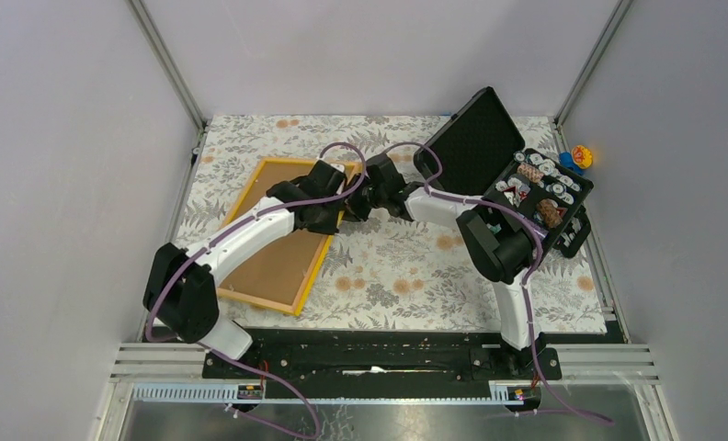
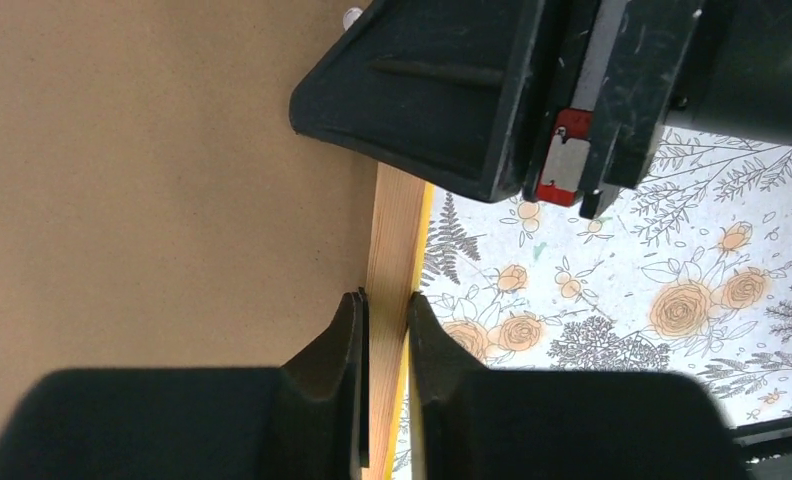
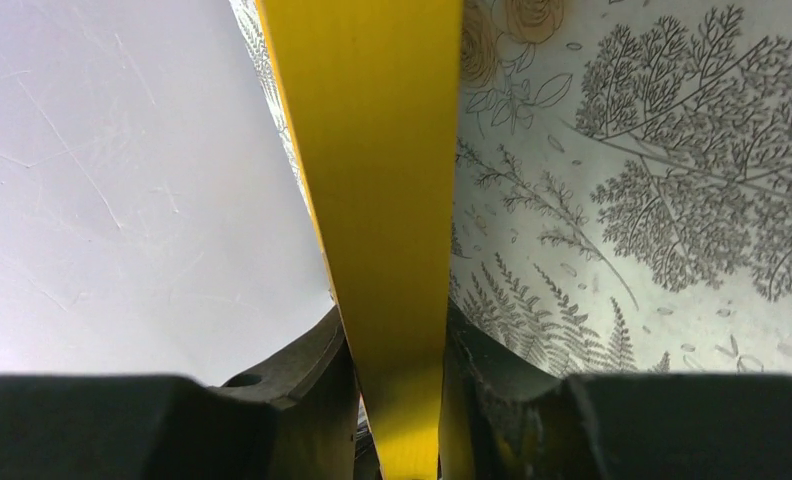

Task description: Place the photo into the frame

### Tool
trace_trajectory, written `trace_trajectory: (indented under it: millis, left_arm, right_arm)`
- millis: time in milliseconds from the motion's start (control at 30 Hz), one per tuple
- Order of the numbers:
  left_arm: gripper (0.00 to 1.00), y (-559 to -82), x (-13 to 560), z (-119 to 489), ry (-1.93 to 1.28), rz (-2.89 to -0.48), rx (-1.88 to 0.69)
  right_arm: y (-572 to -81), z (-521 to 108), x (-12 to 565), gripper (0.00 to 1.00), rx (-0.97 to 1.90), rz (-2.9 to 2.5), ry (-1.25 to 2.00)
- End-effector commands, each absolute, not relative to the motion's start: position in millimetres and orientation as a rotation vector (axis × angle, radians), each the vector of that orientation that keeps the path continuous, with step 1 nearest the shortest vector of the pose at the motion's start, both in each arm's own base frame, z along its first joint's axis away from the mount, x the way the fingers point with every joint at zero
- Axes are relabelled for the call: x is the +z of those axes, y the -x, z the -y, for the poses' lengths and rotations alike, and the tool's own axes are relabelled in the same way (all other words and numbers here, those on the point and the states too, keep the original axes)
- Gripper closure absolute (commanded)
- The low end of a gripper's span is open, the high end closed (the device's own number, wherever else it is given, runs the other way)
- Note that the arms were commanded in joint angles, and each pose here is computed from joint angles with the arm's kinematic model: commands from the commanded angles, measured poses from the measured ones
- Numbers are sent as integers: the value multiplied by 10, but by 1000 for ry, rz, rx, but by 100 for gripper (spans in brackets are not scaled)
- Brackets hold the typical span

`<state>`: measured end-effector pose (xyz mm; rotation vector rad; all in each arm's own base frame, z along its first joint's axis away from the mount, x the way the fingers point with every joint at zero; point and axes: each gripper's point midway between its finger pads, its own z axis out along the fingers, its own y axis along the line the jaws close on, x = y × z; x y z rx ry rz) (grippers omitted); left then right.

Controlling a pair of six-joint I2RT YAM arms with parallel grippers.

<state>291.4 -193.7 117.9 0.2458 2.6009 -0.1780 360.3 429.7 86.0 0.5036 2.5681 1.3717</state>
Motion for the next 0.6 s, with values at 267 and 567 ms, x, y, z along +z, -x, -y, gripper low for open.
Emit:
trace_trajectory:
  millis: [267, 567]
  left_arm:
    - [16, -2831, 2214, 2031, -308, -2280, 45]
    - [8, -2622, 2146, 1844, -373, -2178, 338]
  right_arm:
    - [-3641, -4422, 1716, 100, 1451, -2578, -683]
    - [-3757, -4296, 1907, 100, 1496, -2551, -754]
